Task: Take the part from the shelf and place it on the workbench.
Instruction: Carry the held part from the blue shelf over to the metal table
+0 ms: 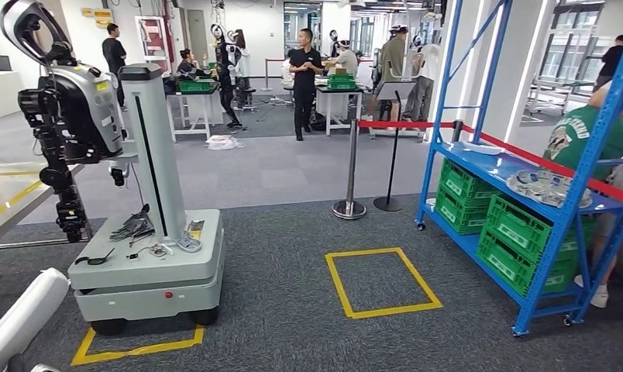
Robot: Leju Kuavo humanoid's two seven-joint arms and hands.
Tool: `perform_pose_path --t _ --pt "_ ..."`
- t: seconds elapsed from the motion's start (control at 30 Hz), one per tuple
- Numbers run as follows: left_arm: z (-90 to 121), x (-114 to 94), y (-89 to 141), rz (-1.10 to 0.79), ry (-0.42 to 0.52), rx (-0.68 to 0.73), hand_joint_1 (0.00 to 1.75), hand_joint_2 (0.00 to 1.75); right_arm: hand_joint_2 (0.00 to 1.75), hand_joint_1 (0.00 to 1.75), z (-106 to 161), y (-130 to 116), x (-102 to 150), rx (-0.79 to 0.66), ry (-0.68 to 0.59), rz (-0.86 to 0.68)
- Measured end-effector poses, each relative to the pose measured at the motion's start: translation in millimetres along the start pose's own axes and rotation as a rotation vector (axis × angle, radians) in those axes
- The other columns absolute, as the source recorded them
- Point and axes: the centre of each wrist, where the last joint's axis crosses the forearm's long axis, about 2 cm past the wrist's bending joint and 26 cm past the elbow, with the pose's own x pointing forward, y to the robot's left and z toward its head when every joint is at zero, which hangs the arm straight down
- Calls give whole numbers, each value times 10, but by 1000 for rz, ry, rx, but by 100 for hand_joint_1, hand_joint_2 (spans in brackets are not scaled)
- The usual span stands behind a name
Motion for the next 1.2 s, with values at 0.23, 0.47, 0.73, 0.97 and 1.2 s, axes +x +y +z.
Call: perform_pose_path --t 0.23,0.47,0.73,0.97,1.2 --pt "-29 -119 80 -42 30 30 148 175 0 0 -13 19 27 3 -7 -5" --pt "-68 -140 98 -62 53 43 148 175 0 0 -15 37 -3 4 -8 -15" --pt "-60 -143 98 -103 70 54 148 175 0 0 -28 55 26 7 -8 -16" --pt "-9 -101 40 -110 93 43 148 175 0 0 -29 53 35 10 7 -4" --pt "13 -67 22 -118 93 46 148 175 0 0 -23 39 36 8 6 -1"
